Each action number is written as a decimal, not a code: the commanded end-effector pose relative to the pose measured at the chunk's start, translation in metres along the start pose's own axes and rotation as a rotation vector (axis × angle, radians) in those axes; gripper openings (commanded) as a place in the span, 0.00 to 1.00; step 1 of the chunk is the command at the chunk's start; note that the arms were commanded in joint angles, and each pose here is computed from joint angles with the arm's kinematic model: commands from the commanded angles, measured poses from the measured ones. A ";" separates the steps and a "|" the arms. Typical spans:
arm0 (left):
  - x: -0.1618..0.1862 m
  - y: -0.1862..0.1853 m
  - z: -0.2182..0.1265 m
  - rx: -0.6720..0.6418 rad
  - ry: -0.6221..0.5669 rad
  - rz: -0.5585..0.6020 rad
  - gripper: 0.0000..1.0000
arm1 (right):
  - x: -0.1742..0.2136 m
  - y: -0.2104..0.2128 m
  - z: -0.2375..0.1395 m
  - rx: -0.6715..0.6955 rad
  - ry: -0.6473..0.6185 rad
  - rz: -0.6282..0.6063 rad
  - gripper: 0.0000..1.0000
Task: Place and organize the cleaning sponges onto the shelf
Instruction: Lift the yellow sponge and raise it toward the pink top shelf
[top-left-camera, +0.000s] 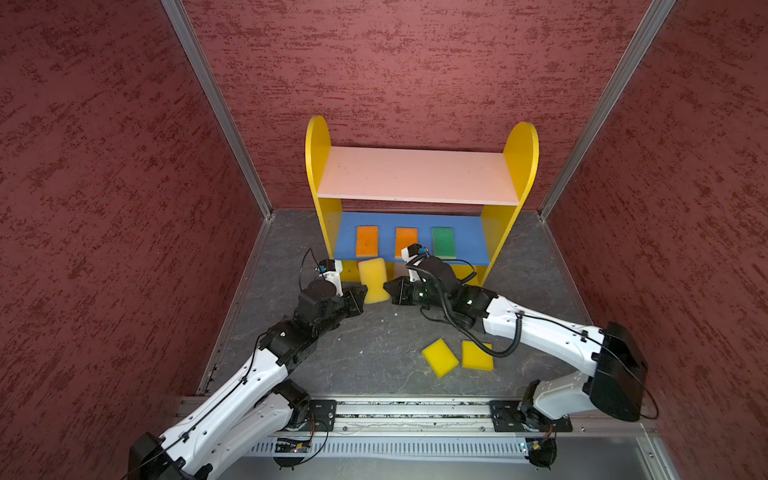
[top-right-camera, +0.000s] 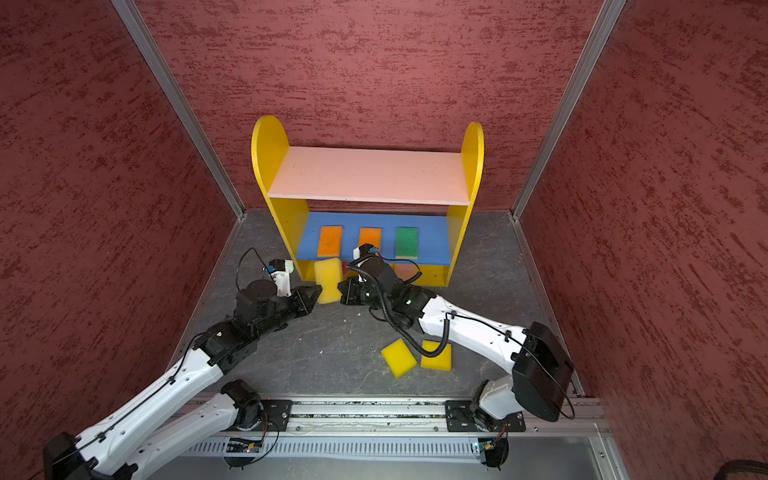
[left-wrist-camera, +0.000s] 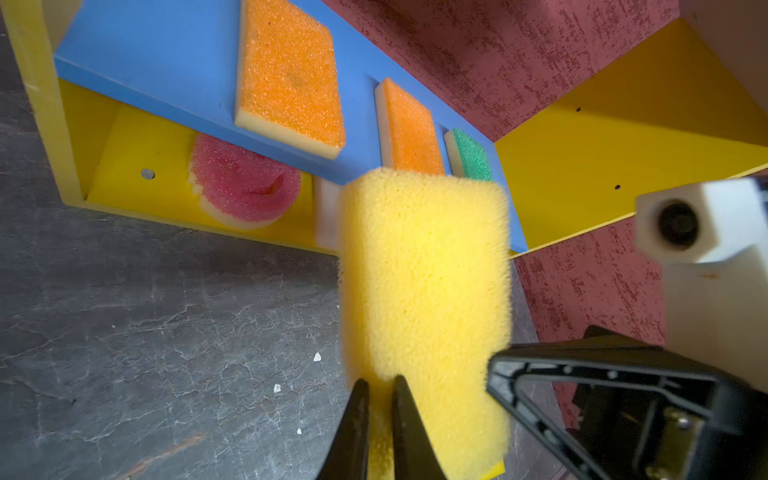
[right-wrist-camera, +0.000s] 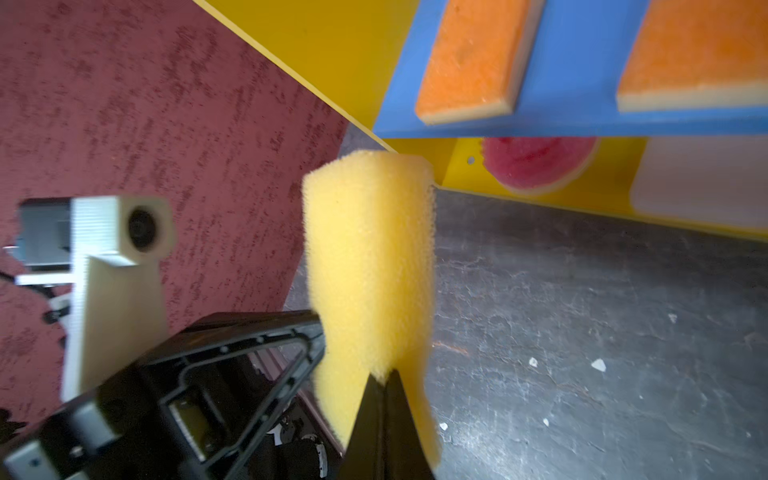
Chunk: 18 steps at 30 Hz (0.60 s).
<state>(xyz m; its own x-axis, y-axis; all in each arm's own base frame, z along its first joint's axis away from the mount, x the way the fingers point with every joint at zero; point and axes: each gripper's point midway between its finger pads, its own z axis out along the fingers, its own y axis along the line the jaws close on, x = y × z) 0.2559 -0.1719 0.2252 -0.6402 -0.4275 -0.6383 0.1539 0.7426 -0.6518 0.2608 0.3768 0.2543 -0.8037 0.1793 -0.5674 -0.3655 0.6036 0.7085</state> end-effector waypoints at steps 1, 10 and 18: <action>-0.022 -0.021 -0.014 0.040 -0.053 0.040 0.12 | -0.026 0.033 -0.019 -0.056 -0.073 -0.060 0.00; -0.077 -0.074 -0.042 0.156 -0.204 0.091 0.00 | -0.054 0.068 -0.035 -0.096 -0.134 -0.144 0.00; -0.113 -0.112 -0.063 0.234 -0.294 0.149 0.00 | -0.084 0.103 -0.049 -0.145 -0.205 -0.210 0.00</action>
<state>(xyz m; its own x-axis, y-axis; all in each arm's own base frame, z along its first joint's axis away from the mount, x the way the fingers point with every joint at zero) 0.2662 -0.1669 0.3625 -0.4171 -0.4840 -0.7693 0.3256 0.7107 -0.6237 0.2706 0.3797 0.3749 -0.6348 0.2330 -0.7367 -0.5419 0.5454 0.6394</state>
